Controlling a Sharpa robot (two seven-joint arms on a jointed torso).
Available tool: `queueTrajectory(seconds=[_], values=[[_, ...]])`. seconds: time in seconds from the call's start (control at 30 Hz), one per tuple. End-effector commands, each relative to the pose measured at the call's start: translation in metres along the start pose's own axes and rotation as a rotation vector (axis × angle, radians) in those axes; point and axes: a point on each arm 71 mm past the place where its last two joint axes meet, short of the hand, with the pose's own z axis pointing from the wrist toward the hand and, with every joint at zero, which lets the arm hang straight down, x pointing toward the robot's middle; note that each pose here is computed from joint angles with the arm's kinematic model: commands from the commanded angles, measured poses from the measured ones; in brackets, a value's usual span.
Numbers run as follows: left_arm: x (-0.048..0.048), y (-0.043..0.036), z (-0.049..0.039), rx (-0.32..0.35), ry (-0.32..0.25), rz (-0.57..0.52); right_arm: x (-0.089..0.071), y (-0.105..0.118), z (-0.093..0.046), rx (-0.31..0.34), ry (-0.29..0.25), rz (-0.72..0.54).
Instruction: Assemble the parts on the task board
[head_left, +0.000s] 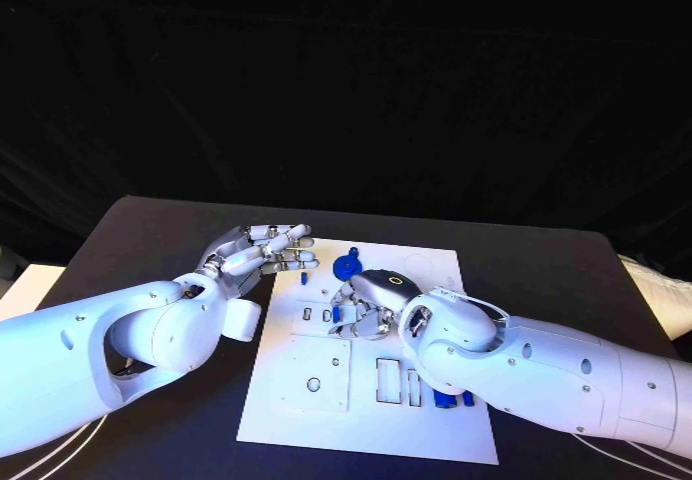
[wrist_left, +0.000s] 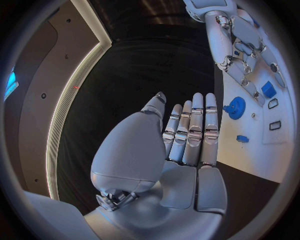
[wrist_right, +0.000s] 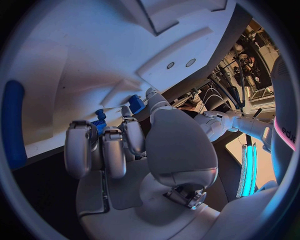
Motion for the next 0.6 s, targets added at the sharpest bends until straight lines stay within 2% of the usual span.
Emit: queueTrajectory(seconds=[0.03,0.17,0.27,0.33,0.47,0.6], values=[[0.0007,0.0003,0.0013,-0.006,0.019,-0.004,-0.005,0.003,-0.005,-0.032,-0.069,0.023],[-0.0016,0.003,0.0037,-0.034,0.031,0.03,-0.014,0.007,-0.012,-0.113,-0.119,0.076],[-0.0035,0.009,0.0056,-0.109,0.074,0.108,-0.028,0.005,-0.02,-0.195,-0.146,0.157],[-0.0044,0.0141,0.0063,-0.173,0.106,0.184,-0.037,-0.001,-0.024,-0.212,-0.149,0.232],[-0.0067,0.0263,0.0065,-0.329,0.161,0.392,-0.064,-0.027,-0.032,-0.171,-0.154,0.415],[-0.0104,0.0335,0.0079,-0.468,0.179,0.6,-0.091,-0.056,-0.044,-0.104,-0.193,0.503]])
